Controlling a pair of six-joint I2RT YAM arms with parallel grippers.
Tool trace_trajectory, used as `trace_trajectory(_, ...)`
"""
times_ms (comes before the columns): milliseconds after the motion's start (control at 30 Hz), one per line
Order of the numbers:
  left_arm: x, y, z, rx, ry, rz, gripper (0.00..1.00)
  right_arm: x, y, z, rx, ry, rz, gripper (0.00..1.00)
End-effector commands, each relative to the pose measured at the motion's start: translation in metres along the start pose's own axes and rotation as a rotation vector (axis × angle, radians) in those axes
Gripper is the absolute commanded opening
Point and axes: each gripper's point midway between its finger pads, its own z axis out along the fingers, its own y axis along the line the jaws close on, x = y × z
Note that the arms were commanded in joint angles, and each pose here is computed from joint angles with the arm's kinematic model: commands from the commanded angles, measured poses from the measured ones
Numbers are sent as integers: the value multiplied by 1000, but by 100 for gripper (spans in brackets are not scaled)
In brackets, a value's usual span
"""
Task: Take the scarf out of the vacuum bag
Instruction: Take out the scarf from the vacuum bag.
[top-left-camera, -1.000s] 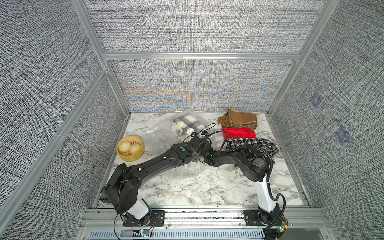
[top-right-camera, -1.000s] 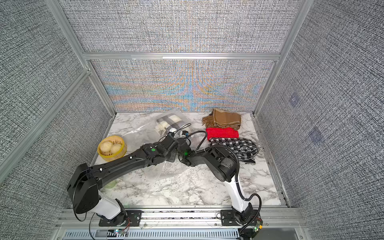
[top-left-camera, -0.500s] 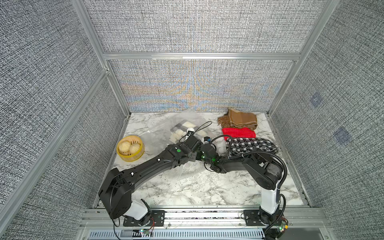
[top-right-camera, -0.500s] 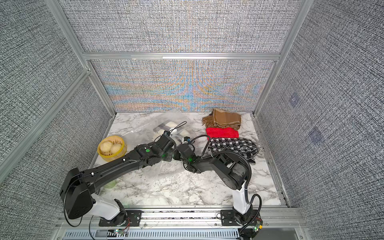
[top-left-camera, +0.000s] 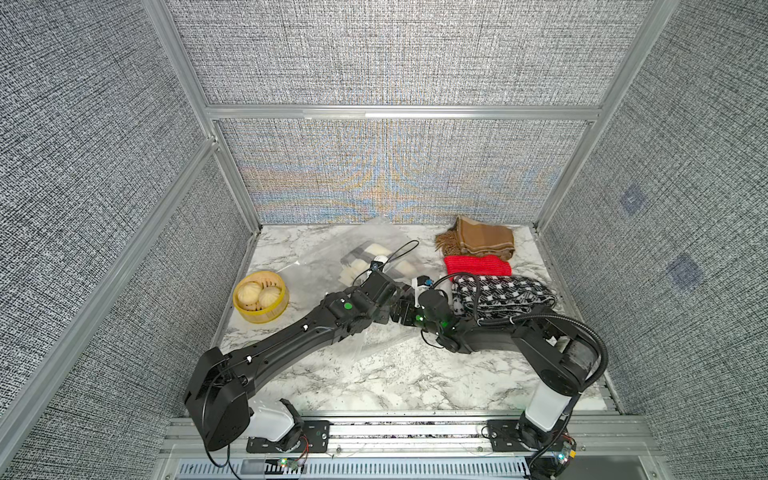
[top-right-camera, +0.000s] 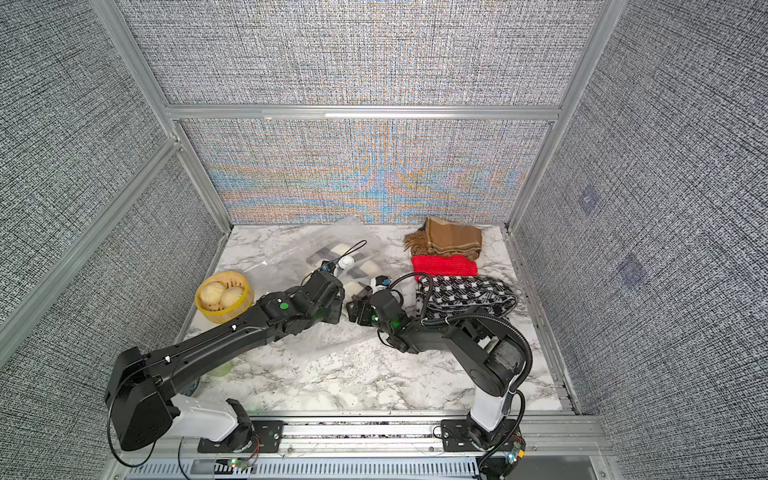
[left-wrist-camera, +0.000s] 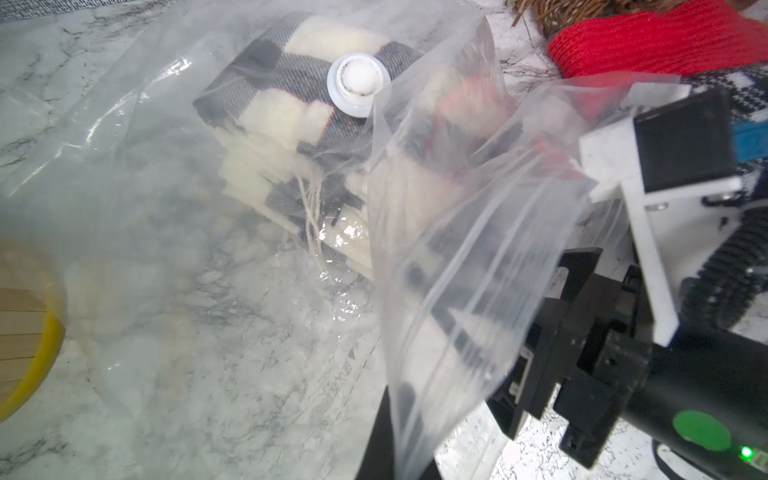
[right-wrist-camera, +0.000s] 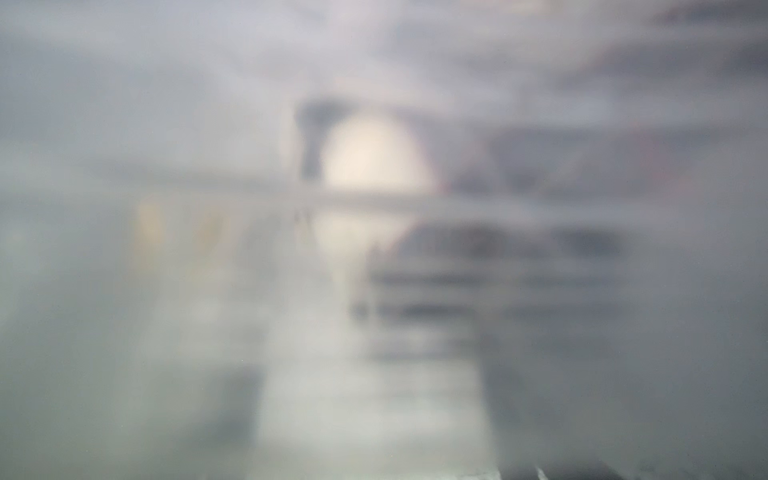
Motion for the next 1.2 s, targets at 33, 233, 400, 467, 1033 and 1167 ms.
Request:
trace_trajectory(33, 1, -5, 2, 25, 5, -7, 0, -3, -22, 3, 84, -35, 30, 86)
trace_trajectory(233, 3, -8, 4, 35, 14, -2, 0, -12, -32, 1, 135, -73, 39, 99)
trace_trajectory(400, 3, -10, 4, 45, 18, 1, 0, -10, -41, 5, 135, -68, 66, 99)
trace_trajectory(467, 4, -12, 4, 56, 23, -2, 0, -9, -45, 11, 138, -68, 72, 99)
trace_trajectory(1033, 5, -14, 5, 67, 34, 9, 0, -12, -30, 45, 73, -116, 83, 99)
trace_trajectory(1167, 5, -15, 4, 71, 35, 9, 0, -14, -36, 53, 92, -110, 99, 99)
